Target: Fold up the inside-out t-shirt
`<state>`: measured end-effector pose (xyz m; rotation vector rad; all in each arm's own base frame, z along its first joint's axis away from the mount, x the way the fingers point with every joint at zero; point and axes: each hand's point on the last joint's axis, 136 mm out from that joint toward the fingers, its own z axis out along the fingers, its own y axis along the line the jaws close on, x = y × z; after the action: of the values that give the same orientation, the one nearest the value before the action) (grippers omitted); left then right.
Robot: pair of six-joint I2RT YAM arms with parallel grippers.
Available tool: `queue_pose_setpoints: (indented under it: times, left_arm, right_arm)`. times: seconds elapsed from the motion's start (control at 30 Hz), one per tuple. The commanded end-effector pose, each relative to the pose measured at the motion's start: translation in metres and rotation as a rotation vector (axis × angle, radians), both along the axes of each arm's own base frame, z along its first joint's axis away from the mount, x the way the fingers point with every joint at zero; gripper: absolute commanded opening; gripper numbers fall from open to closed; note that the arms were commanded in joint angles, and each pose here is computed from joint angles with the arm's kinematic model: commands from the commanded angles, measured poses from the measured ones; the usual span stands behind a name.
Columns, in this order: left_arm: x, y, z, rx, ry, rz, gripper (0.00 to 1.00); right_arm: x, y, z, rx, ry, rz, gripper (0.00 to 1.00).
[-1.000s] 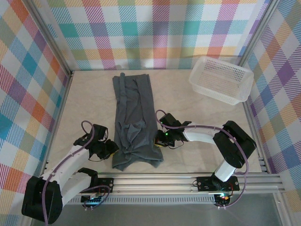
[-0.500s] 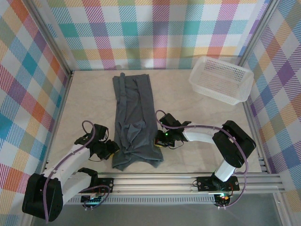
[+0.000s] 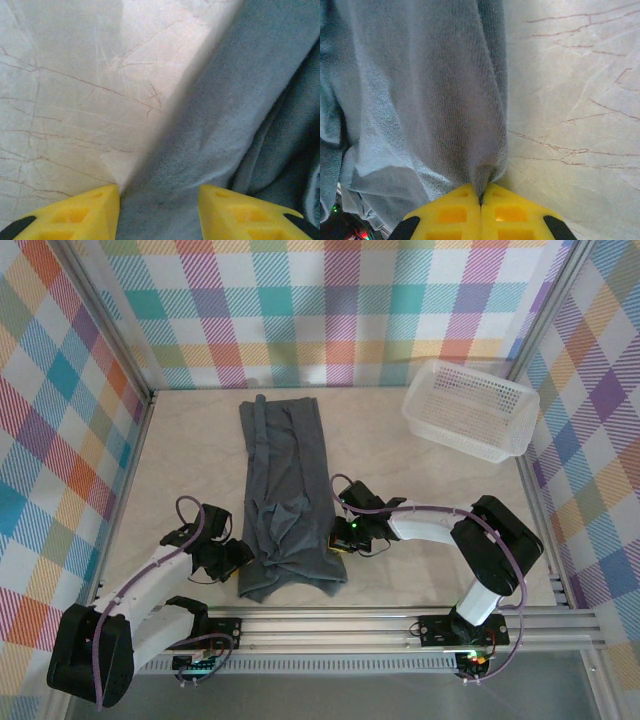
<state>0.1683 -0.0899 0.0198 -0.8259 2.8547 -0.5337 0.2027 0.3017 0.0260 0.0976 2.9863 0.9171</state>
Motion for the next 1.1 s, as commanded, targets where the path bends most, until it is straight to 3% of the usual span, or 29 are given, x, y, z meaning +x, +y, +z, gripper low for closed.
queue_pose_setpoints:
  times: [0.0,0.13,0.33,0.67,1.07]
  left_arm:
    - [0.002,-0.007,0.002,-0.009,-0.004,-0.044,0.43]
    - [0.004,-0.012,-0.001,-0.012,-0.004,-0.057,0.40]
    - [0.008,-0.018,0.004,-0.020,-0.022,-0.069,0.17]
    - [0.010,-0.020,0.007,-0.034,-0.042,-0.058,0.00]
    - [-0.010,-0.001,0.005,0.055,0.017,-0.043,0.00]
  right_arm:
    - [0.000,0.005,0.002,0.013,0.010,0.007,0.02]
    - [0.000,0.005,0.002,0.012,0.008,0.005,0.02]
    - [0.000,0.004,0.002,0.010,0.009,0.005,0.01]
    - [0.001,0.007,0.001,0.014,0.013,0.011,0.01]
    - [-0.005,-0.003,-0.002,-0.015,0.022,0.002,0.00]
